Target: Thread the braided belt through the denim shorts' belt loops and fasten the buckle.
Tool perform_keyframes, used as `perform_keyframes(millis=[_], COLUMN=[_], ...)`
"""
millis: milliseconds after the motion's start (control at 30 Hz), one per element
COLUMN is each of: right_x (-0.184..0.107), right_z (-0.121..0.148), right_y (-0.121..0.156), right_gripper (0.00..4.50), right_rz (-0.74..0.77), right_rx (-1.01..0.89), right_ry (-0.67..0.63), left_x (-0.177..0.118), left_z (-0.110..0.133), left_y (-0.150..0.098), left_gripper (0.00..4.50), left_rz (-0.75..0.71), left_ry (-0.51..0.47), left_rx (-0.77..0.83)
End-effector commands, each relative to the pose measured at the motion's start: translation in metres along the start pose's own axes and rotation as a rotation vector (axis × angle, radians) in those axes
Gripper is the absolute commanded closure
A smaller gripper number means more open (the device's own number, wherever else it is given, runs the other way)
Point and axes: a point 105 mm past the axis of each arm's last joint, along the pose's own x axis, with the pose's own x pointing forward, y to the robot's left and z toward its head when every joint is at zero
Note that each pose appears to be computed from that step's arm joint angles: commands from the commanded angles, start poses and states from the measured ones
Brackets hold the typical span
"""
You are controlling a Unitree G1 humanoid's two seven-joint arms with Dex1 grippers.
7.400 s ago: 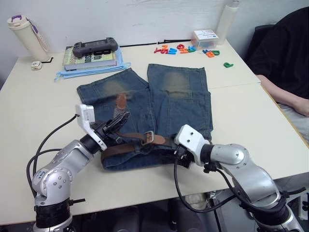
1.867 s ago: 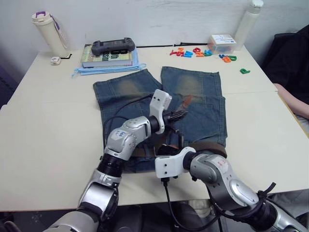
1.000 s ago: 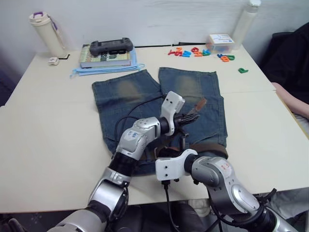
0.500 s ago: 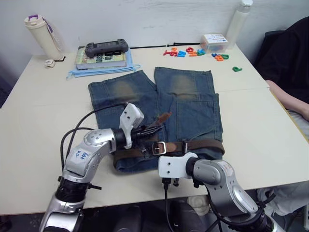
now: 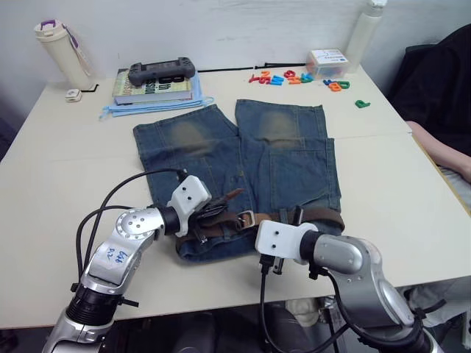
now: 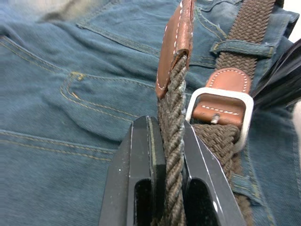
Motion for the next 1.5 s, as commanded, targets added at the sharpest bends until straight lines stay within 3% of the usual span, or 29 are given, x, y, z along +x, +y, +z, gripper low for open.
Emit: perform_keyframes(millis=[33, 133, 267, 767, 900, 1067, 1167, 1300, 1500], right_x=[-0.013, -0.015, -0.013, 0.010, 0.015, 0.016, 0.017, 0.015, 0.016], right_z=[0.008, 0.004, -0.007, -0.020, -0.013, -0.001, 0.003, 0.011, 0.011], right_y=[-0.011, -0.015, -0.004, 0.005, -0.009, -0.010, -0.008, -0.010, -0.013], right_gripper=[4.48, 3.62, 1.76, 1.76, 1.76, 1.76, 2.63, 4.47, 4.47], right_rz=[-0.082, -0.123, -0.103, -0.189, -0.300, -0.336, -0.337, -0.366, -0.401], right_rx=[0.009, 0.006, -0.072, -0.198, -0.161, -0.136, -0.141, -0.158, -0.163], right_ry=[-0.034, -0.017, 0.034, 0.094, 0.078, 0.034, 0.018, -0.013, -0.011], left_x=[-0.003, -0.003, -0.002, -0.003, -0.006, -0.008, -0.008, -0.011, -0.018], left_z=[0.007, 0.005, 0.005, 0.005, -0.009, -0.016, -0.016, -0.017, -0.016], left_y=[-0.004, -0.005, -0.006, -0.007, -0.005, 0.003, 0.006, 0.013, 0.015], left_gripper=[4.50, 4.50, 4.50, 4.50, 4.50, 4.50, 4.50, 4.50, 4.50], left_rz=[0.001, 0.005, 0.011, 0.007, 0.021, 0.074, 0.095, 0.141, 0.162], left_ry=[-0.010, -0.005, -0.012, 0.002, 0.087, 0.140, 0.159, 0.193, 0.195], left_rx=[0.099, 0.123, 0.112, 0.127, 0.263, 0.376, 0.424, 0.476, 0.490])
